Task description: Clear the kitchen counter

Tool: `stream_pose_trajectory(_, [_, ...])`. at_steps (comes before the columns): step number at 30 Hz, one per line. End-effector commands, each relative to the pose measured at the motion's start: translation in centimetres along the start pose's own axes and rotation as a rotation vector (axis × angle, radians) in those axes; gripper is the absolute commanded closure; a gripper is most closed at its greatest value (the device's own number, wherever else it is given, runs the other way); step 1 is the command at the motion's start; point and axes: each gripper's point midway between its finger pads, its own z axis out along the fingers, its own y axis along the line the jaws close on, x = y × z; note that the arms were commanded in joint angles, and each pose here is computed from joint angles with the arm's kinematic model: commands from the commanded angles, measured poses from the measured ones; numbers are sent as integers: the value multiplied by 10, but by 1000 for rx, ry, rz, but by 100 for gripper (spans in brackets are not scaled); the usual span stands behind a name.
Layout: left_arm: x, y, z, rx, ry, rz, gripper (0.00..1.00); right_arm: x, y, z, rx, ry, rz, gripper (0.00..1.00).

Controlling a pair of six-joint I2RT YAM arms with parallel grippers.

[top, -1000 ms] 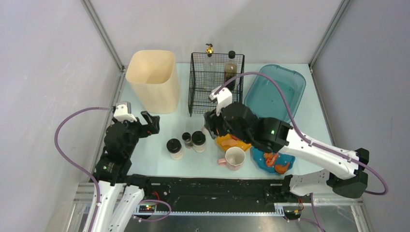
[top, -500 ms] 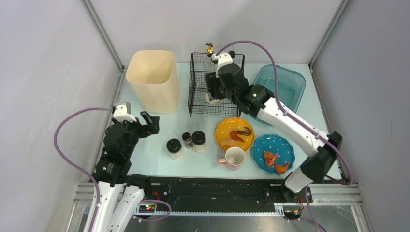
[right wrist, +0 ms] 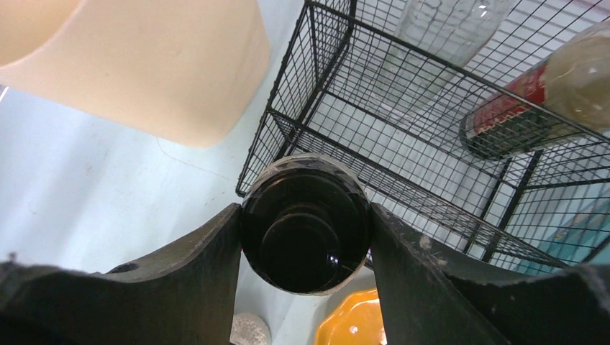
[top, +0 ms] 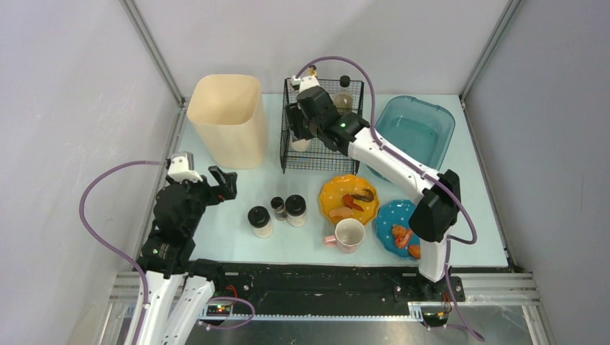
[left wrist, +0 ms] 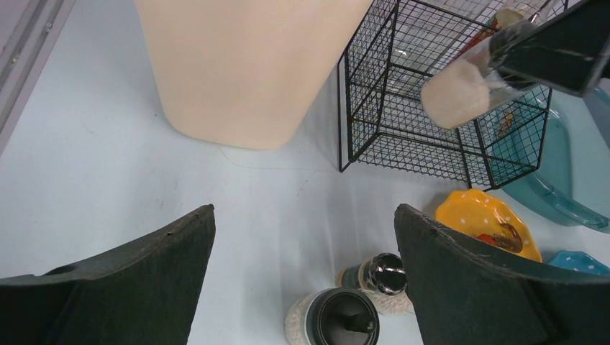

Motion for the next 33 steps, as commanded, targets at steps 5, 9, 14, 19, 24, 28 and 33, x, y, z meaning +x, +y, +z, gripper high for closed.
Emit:
stream_pose_trajectory(5, [-6,-2,1,12,-28,-17,2,-40,4,16,-22,-109,84,78])
stream_pose_trajectory(9, [-6,-2,1,12,-28,-18,2,-30,5,33,-17,-83,85,78])
stream_pose_trajectory(14, [-5,-2,2,10,-23,-16,2,-15,3,53,5,-44,76,79])
stream_pose_trajectory(19, [-5,-2,2,10,-21,-15,2,2,0,70,24,-6,73,78])
stream_pose_trajectory(24, [-5,-2,3,10,-19,-16,2,17,0,80,28,28,73,78])
stream_pose_trajectory(28, [-4,-2,3,11,-14,-16,2,28,1,83,28,51,72,78])
stream_pose_trajectory(33, [-4,-2,3,9,-12,-15,2,46,0,86,31,91,74,76])
